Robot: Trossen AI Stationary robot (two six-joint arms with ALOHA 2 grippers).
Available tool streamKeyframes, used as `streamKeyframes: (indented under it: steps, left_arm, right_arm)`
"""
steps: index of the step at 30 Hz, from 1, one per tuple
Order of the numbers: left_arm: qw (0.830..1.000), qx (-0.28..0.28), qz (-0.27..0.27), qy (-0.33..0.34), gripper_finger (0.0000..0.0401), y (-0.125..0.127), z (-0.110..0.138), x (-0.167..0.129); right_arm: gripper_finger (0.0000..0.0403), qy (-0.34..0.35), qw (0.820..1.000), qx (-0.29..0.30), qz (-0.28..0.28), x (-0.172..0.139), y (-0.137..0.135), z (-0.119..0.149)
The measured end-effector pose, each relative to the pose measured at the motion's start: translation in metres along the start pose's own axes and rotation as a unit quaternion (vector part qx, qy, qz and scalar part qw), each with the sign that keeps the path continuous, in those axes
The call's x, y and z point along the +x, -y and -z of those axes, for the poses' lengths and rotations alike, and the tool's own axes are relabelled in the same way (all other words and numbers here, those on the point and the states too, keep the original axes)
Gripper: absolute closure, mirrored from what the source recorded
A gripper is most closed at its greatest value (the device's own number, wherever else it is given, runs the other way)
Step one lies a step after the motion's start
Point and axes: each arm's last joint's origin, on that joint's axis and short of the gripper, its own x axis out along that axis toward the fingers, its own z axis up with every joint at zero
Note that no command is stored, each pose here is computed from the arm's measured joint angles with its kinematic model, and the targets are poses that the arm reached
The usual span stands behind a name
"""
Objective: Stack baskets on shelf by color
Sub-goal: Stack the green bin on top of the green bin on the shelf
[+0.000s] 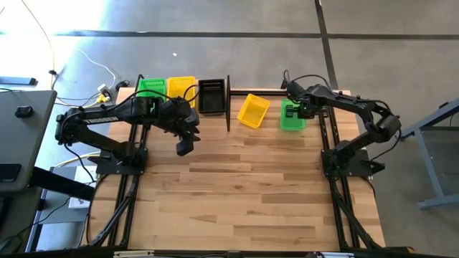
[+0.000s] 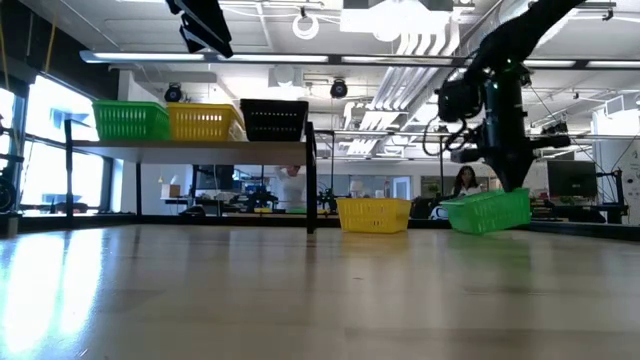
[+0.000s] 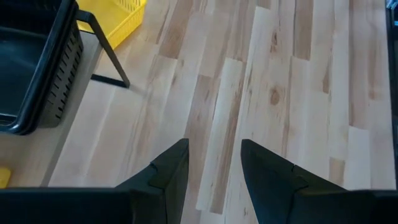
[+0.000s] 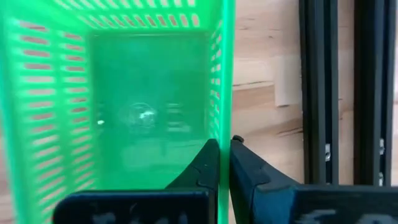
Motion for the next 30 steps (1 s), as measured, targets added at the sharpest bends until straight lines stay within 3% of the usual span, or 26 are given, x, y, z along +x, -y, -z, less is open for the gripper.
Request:
streamKeyframes:
  steps: [9,14,23,30]
  left_arm:
    - [0.999,0.01,-0.038,0.005,0.0266,0.006,0.001,0.0]
    - [0.999,0.027,-0.031,0.004,0.0266,0.015,0.002,0.001]
    - [0.997,0.071,-0.016,0.018,0.0266,0.041,0.005,0.0]
    - [0.992,0.101,0.021,0.067,0.0266,0.064,0.002,-0.002]
  right_arm:
    - [0.0402,0.047,0.999,-0.026,0.002,-0.055,-0.037,0.035]
    - [0.0402,0.075,0.996,-0.032,-0.019,-0.09,-0.052,0.063]
    - [0.0403,0.112,0.985,-0.029,-0.13,-0.144,-0.072,0.123]
    - [0.0403,0.121,0.972,-0.008,-0.201,-0.159,-0.077,0.167]
